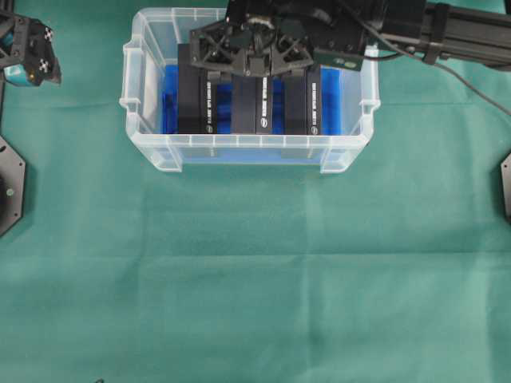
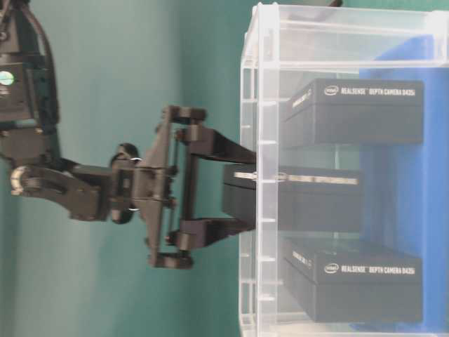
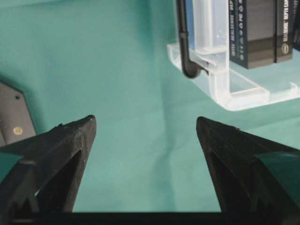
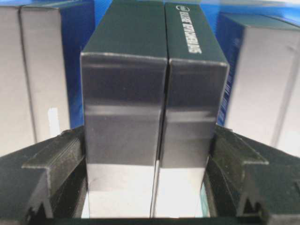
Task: Take out the box from the case.
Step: 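Close the right gripper on the middle black box pair, then lift the gripped boxes straight up out of the case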
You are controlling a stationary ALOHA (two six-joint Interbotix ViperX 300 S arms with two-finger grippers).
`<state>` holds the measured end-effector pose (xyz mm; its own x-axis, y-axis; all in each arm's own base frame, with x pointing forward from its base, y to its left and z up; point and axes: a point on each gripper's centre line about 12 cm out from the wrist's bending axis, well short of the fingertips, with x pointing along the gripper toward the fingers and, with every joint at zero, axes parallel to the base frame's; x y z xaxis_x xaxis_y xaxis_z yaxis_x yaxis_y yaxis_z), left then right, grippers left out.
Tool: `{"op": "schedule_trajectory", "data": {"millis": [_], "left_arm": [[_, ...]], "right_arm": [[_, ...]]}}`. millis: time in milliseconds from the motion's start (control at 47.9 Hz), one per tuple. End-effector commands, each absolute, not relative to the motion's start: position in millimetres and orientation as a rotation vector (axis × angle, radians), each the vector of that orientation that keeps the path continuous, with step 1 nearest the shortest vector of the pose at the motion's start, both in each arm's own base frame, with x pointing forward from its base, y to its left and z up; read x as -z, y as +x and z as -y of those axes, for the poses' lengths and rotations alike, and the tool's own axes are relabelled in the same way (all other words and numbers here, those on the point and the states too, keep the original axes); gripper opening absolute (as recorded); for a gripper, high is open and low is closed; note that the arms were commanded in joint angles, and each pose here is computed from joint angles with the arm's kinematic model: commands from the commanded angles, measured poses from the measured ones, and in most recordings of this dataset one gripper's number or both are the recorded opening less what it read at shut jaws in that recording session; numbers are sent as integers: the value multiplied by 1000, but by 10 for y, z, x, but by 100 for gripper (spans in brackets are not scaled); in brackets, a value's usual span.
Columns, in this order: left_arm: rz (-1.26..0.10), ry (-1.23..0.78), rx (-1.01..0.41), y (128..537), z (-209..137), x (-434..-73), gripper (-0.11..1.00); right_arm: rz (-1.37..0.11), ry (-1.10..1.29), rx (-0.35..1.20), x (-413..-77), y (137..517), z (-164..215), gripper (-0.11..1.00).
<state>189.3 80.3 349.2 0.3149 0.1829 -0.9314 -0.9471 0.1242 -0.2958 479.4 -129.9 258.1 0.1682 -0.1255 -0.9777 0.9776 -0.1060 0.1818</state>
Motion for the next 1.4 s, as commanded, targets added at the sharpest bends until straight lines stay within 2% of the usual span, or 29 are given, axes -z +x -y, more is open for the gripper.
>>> {"op": "schedule_trajectory", "data": {"millis": [0,981,1378], "left_arm": [[-858,-1125,-995,1892,-808,-3546,89],[-858,-1129,-997,1896,-806,-3542,89],[-856,-1130,-998,1895,-809,-3548,89]], "right_arm": [[-851,1308,1149,-3116,4705,1258,68],[-780,1301,1130,-4084,4437,1217,68],[-790,1300,1132,-4215,4378,1159,68]]}}
